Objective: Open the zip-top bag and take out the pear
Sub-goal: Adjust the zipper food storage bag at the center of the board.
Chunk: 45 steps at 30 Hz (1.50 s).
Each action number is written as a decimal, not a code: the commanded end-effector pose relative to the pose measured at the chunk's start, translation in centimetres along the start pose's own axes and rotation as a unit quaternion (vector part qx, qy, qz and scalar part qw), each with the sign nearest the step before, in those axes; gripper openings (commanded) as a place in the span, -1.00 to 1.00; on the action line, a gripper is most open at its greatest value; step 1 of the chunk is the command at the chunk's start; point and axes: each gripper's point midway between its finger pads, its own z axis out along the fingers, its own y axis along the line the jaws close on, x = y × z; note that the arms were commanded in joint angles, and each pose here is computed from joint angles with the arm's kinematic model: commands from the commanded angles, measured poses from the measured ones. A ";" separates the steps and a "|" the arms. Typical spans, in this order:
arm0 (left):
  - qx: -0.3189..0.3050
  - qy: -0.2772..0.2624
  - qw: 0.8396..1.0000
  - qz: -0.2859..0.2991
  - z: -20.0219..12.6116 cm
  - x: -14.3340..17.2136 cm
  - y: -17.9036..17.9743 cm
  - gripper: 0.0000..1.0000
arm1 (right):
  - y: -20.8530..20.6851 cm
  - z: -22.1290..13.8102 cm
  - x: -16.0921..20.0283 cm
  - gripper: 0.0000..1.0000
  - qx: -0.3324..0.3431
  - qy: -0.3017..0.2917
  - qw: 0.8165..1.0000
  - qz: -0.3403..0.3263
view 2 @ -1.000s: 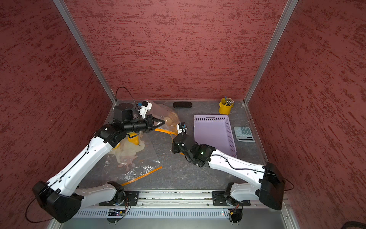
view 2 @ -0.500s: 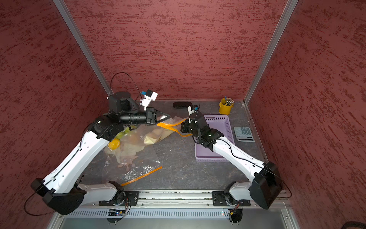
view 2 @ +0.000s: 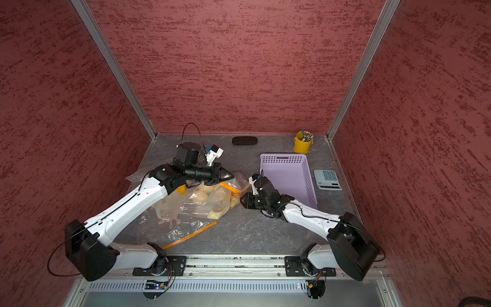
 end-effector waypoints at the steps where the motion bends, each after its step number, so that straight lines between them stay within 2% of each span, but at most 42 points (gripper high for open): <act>1: 0.009 -0.025 0.999 0.024 -0.4 0.3 -1.5 -1.00 | 1.5 -1.5 -0.7 -0.43 -0.004 -0.071 0.997 -0.039; 7: -0.015 -0.046 0.999 -0.012 -1.5 2.7 0.7 -1.00 | 1.2 -3.1 0.8 -0.44 0.032 -0.130 0.982 -0.132; 10: -0.025 -0.055 0.998 -0.027 -2.1 3.6 1.8 -1.00 | 2.0 -3.7 1.5 -0.51 0.048 -0.164 0.966 -0.192; 13: -0.026 -0.066 0.997 -0.036 -2.7 3.6 2.3 -1.00 | 2.9 -4.2 2.1 -0.70 0.066 -0.189 0.946 -0.253; 14: -0.028 -0.069 0.997 -0.038 -2.9 3.5 2.4 -1.00 | 3.3 -4.4 2.3 -0.86 0.070 -0.195 0.939 -0.274; 16: -0.028 -0.071 0.996 -0.038 -3.0 3.3 2.4 -1.00 | 4.4 -4.7 2.8 -1.00 0.067 -0.202 0.926 -0.313; 20: -0.030 -0.074 0.996 -0.031 -3.3 3.0 2.0 -1.00 | 3.9 -5.2 2.9 -1.00 0.100 -0.191 0.916 -0.339; 24: -0.029 -0.072 0.997 -0.030 -3.5 2.9 1.9 -1.00 | 2.3 -6.6 2.8 -1.00 0.100 -0.189 0.937 -0.278; 29: -0.027 -0.074 0.997 -0.027 -3.4 3.2 1.9 -1.00 | 2.7 -6.7 2.9 -1.00 0.019 -0.111 0.980 -0.166; 32: -0.030 -0.079 0.996 -0.026 -3.3 3.4 2.1 -1.00 | 4.0 -6.3 3.3 -1.00 -0.039 -0.059 0.992 -0.108; 37: -0.044 -0.098 0.994 -0.012 -3.4 3.9 2.1 -1.00 | 5.6 -6.0 4.2 -1.00 -0.123 -0.008 0.992 0.000; 40: -0.049 -0.105 0.993 0.000 -3.3 4.2 1.8 -1.00 | 5.0 -5.1 4.8 -1.00 -0.126 0.016 0.990 0.055; 42: -0.054 -0.104 0.993 0.006 -3.0 4.5 1.9 -1.00 | 4.0 -4.4 4.4 -1.00 -0.113 0.012 0.989 0.091; 45: -0.062 -0.107 0.992 0.021 -2.8 5.1 1.9 -1.00 | 3.2 -3.6 3.6 -1.00 -0.136 -0.009 0.977 0.166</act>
